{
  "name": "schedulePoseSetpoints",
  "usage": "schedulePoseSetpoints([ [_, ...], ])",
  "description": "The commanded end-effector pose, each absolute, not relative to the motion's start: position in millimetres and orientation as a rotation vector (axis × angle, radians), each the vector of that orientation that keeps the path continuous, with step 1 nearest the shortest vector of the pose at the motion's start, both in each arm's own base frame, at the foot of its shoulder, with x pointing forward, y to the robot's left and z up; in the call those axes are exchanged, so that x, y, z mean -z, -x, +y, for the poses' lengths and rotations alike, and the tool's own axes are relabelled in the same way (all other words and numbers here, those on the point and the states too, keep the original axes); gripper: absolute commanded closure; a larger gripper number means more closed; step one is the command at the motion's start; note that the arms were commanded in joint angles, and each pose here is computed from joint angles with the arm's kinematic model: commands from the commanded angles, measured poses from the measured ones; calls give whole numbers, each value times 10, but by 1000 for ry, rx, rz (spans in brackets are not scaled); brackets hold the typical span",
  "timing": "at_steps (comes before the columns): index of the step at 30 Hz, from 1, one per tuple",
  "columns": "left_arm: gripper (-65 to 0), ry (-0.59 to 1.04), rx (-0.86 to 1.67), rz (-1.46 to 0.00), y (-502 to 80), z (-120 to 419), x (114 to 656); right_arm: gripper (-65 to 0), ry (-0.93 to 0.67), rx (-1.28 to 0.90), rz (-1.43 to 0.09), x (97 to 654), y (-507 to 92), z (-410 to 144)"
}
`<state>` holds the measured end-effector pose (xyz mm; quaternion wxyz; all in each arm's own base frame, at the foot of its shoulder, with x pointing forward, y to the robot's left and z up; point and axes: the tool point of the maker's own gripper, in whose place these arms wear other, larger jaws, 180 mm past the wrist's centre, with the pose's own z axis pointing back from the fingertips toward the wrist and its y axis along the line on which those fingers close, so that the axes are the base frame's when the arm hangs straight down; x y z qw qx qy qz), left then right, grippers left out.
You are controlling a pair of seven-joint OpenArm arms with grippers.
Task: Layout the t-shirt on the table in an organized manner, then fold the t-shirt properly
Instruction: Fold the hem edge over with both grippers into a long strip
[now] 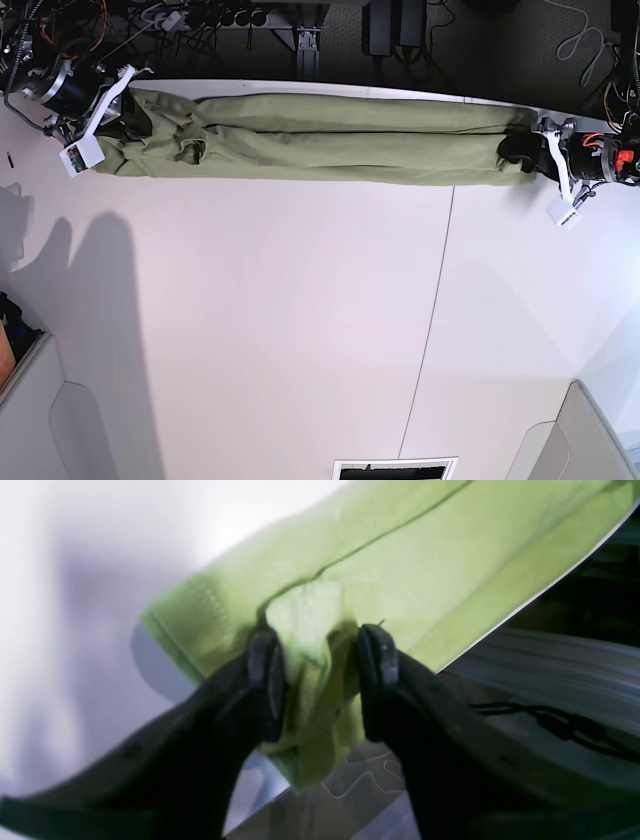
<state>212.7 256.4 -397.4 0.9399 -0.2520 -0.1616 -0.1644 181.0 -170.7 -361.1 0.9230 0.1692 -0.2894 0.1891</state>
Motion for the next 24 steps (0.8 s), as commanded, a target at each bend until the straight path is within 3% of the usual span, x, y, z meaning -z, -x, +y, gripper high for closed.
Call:
schedulePoseSetpoints([
  [1, -261, 504, 349, -362, -2220, 2622, 3864, -66, -337, -392, -620, 3559, -1863, -1749],
  [3, -261, 512, 349, -344, -2189, 2614, 3867, -192, -337, -386, -613, 3581, -1855, -1760],
  [5, -261, 523, 345, -346, -2189, 2598, 3857, -246, -336, -386, -620, 3569, -1870, -1762],
  [16, -261, 527, 343, -346, -2187, 2593, 3853, -243, -282, -437, -836, 2961, -2125, -1740],
  [18, -261, 529, 342, -347, -2189, 2589, 3850, -163, -316, -429, -872, 2898, -2148, -1674],
  [20, -261, 529, 342, -347, -2191, 2591, 3849, 0, -343, -412, -889, 2907, -2160, -1617],
  [24, -261, 530, 341, -349, -2193, 2589, 3847, 0, -375, -404, -807, 3208, -2076, -1513],
])
